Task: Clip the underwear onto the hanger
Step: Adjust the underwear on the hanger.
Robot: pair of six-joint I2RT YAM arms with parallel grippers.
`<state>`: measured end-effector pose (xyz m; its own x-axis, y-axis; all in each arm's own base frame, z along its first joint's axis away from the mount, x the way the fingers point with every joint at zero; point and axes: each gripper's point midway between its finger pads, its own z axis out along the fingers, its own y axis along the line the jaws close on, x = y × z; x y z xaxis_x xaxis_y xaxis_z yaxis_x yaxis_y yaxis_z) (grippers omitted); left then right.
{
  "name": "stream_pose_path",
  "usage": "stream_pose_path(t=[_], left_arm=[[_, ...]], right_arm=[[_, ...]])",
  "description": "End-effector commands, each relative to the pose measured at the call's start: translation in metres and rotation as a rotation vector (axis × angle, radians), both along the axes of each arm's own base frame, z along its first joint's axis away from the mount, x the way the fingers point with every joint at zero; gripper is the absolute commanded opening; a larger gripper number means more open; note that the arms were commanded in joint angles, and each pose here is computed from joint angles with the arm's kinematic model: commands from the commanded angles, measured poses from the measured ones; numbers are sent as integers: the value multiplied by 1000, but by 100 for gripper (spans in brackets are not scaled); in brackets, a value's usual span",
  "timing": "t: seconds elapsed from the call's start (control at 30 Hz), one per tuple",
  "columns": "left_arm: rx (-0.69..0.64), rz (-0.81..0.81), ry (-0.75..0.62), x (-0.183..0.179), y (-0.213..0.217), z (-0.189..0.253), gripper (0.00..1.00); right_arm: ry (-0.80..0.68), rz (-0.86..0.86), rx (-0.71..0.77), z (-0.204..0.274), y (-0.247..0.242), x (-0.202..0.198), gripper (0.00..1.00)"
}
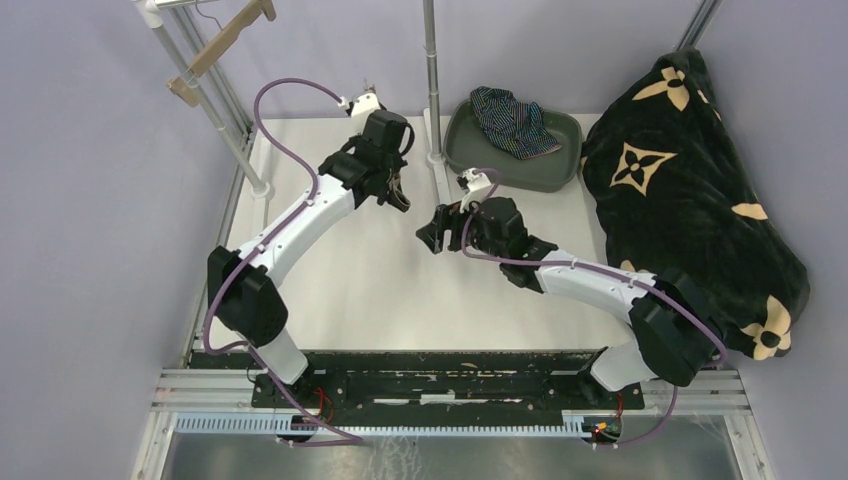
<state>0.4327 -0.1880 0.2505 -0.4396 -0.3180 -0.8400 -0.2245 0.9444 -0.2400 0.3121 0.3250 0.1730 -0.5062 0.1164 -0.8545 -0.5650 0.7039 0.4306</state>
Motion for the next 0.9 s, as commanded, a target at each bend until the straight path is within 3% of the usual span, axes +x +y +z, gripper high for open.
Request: stream_pose_path(t=[0.0,0.27,0.6,0.87], left_arm=[[-121,-8,-82,14,-20,37,3],[-126,-32,-63,17,-31,33,3],[-118,-35,-43,13,-34,22,3],[-134,-43,-42,10,-38,23,3]], right_arm=[[-207,-15,-16,30,9,0,81],[-217,-22,-33,23,25,2,81],[-281,-66,-57,61,15,8,85],[-298,-80,-43,62,16,12,85]])
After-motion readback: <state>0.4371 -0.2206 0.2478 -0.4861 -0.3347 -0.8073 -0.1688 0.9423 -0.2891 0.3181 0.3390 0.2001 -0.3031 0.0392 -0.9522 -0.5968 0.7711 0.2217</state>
